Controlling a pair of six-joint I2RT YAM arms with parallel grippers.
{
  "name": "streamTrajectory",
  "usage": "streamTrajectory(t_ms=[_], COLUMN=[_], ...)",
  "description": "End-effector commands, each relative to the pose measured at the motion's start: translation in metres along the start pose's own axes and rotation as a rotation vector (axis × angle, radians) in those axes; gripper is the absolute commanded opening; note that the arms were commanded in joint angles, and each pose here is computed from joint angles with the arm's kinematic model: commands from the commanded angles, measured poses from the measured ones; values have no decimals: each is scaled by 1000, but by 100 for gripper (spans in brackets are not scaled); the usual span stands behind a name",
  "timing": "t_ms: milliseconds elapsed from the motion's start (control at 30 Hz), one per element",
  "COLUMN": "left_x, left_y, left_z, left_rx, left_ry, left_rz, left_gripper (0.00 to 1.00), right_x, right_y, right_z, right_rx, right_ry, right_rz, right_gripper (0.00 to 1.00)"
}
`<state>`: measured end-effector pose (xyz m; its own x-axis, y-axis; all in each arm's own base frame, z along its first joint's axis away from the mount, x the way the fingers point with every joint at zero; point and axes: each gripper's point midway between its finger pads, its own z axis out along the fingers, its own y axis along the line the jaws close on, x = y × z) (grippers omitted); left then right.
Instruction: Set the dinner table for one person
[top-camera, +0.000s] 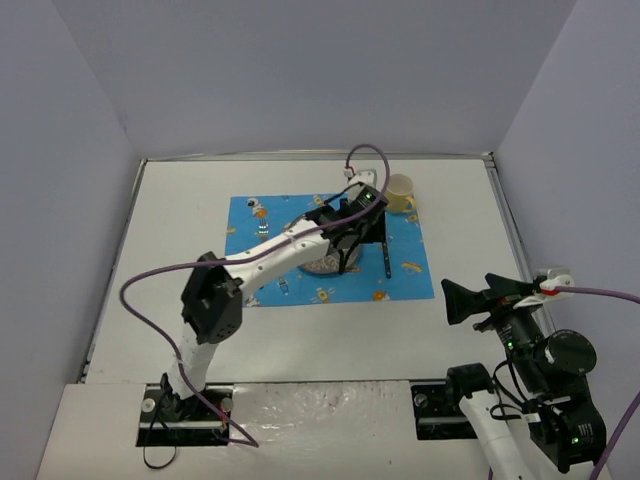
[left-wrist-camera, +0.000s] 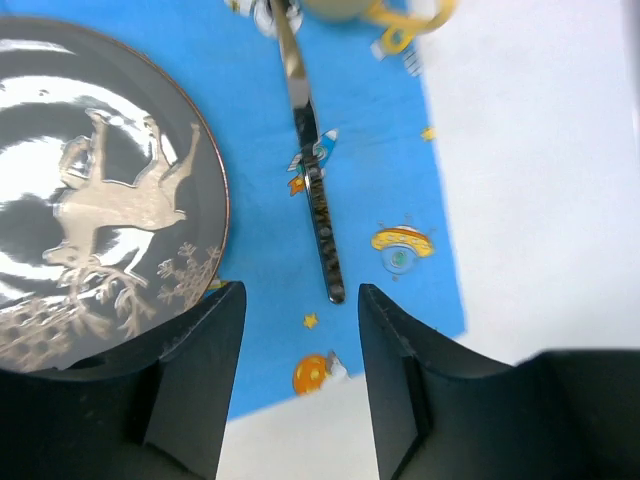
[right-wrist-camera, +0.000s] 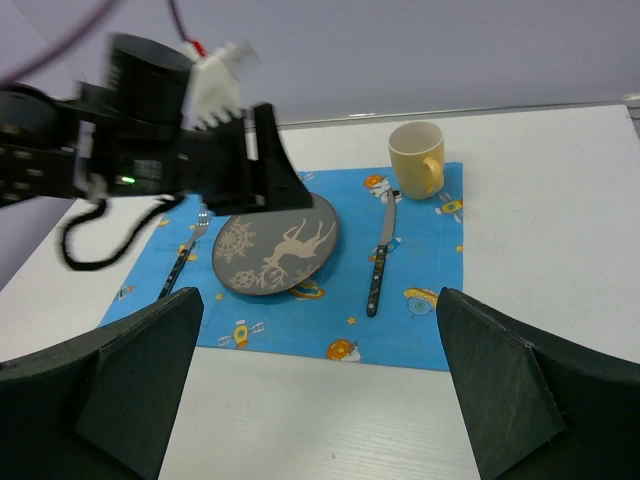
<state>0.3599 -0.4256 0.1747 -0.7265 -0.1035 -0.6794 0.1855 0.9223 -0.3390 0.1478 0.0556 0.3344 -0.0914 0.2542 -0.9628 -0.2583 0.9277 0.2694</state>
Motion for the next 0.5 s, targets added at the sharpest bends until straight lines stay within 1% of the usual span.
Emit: streamTrajectory(t_ms=[0,100,167,200,267,300,333,400,467], left_x=[-78,-85,-88,-94,-85,-83,-82,-73,-59], left_y=[6,49,80,99,139,160,179,217,252], left_z=[-118,-161,-194,-223,-246,-265,-288,-320,-346], left_rx=[78,-21,-77,-90,-167,-197,-213,-287,-361], left_ry=[-253,-314,-360,-402,-424,-445,-473,-521,-574], left_rz=[54,117,127,115,137,130,112,100,95], left_gripper=[51,60,68,72,84,89,91,97,97], right_x=[-34,-46,-51,-53,-61,-63,-65,-69,-68], right_y=[0,-4,-7,-11,-25,-29,-34,-41,-46], right_z=[6,4,4,4,1,1,-2,-4,-4], right_rx=[21,58,82,108,195,218,248,288,313], right_ry=[-78,-106,-117,-123,-154,-161,-173,-187,-190], right_rz=[-23,-18,-15,-14,1,8,6,-5,-16], right_gripper=[100,100,100,100,100,100,100,100,100])
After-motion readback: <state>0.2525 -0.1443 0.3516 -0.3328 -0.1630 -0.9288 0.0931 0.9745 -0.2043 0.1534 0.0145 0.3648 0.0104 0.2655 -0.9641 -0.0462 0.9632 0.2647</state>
